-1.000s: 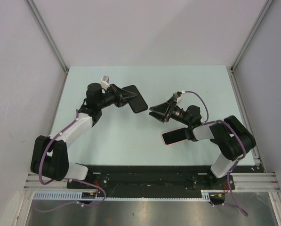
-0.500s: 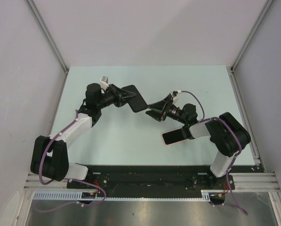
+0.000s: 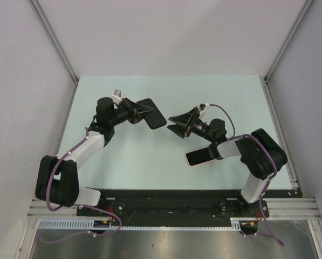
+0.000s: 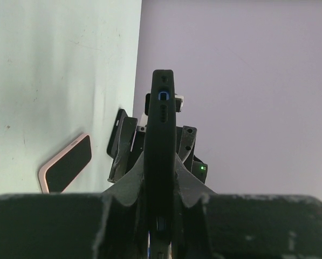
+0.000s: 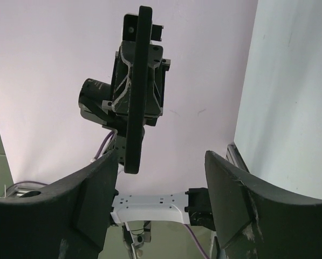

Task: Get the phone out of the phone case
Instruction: Remove the phone case from the phone.

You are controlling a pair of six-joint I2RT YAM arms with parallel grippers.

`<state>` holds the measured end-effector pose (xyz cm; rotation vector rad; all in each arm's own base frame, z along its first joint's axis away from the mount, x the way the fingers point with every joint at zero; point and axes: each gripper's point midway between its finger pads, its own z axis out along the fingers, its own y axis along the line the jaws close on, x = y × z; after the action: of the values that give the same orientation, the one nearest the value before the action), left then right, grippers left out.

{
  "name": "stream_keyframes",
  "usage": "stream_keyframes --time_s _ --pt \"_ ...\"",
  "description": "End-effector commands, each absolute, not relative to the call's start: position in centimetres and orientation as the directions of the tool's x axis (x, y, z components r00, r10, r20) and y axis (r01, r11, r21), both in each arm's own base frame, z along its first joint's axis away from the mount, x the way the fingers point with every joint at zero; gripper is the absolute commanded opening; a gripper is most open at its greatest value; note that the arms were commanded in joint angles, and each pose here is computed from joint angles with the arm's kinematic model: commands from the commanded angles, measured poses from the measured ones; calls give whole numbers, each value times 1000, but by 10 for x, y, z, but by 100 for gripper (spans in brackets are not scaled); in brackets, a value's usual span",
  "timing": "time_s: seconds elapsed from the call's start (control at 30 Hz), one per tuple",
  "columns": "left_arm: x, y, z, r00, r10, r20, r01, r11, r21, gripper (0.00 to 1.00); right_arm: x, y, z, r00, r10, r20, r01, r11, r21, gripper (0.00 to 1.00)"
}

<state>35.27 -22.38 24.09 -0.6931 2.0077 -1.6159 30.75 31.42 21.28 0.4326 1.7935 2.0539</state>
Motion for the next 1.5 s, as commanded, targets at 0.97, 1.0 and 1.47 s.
stream_keyframes --time_s 0.97,1.0,1.47 --pt "339 -226 318 -766 -615 -188 239 0 -971 0 281 328 323 -878 476 -60 -285 -416 864 0" --pt "336 -224 330 -758 -615 -216 294 -26 -956 0 276 323 338 -879 474 -49 -288 -446 847 0" --pt "300 -214 413 -677 -660 -326 584 -211 -784 0 255 296 448 -881 465 88 -298 -689 661 0"
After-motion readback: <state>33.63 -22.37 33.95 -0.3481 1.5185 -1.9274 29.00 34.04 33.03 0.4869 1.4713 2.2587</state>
